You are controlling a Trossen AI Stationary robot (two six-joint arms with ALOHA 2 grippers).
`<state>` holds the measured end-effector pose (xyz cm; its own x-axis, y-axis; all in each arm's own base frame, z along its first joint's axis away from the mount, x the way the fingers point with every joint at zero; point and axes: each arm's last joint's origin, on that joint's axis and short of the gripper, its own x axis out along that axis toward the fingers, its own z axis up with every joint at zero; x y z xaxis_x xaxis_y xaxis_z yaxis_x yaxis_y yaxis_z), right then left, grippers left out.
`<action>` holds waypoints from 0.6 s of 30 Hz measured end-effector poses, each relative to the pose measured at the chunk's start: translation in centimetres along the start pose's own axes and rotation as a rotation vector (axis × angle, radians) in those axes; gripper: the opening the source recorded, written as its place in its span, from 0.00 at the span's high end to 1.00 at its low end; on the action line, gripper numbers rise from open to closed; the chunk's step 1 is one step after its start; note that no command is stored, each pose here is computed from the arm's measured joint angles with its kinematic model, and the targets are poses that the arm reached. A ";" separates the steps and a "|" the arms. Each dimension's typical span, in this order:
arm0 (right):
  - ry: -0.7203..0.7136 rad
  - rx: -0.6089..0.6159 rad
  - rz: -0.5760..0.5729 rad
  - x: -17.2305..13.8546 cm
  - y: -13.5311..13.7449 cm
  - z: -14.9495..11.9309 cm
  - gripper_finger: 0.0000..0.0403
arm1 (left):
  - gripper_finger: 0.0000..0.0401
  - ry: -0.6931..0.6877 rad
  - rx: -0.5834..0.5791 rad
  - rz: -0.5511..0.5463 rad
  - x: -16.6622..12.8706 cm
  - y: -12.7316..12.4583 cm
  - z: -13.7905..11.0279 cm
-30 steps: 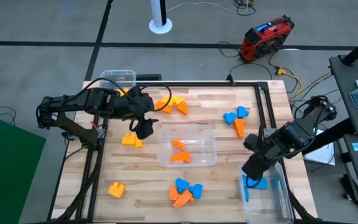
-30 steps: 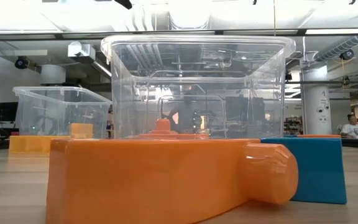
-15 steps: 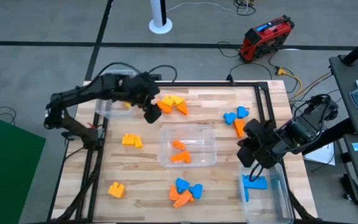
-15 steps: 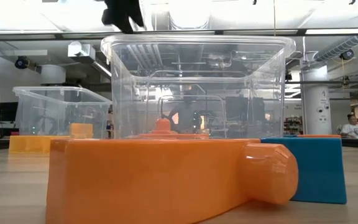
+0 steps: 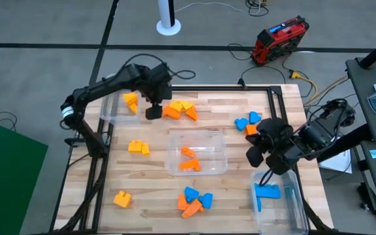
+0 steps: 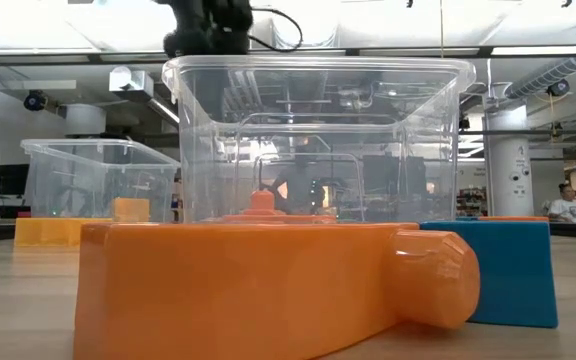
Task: Sort blocks
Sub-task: Put the orange game piece into the middle transparent bin
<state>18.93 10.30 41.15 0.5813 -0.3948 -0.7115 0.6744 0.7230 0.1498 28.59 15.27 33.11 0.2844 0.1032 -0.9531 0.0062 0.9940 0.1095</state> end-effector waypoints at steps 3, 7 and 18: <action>-0.006 0.034 -0.028 0.5 -0.3 0.6 0.97 | 0.33 0.011 0.044 -0.001 1.6 1.4 0.2; -0.018 0.127 -0.065 1.2 -0.9 1.6 0.97 | 0.33 0.000 0.061 -0.071 3.4 3.0 0.0; -0.030 0.234 -0.146 2.8 -2.2 3.5 0.97 | 0.33 -0.008 0.136 -0.092 6.2 6.6 -1.3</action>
<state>20.65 5.66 41.24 0.4810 -0.5043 -0.7172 0.8369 0.5077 0.2044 29.13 22.48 27.51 0.2843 0.0115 -0.9587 0.1621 0.9850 0.0599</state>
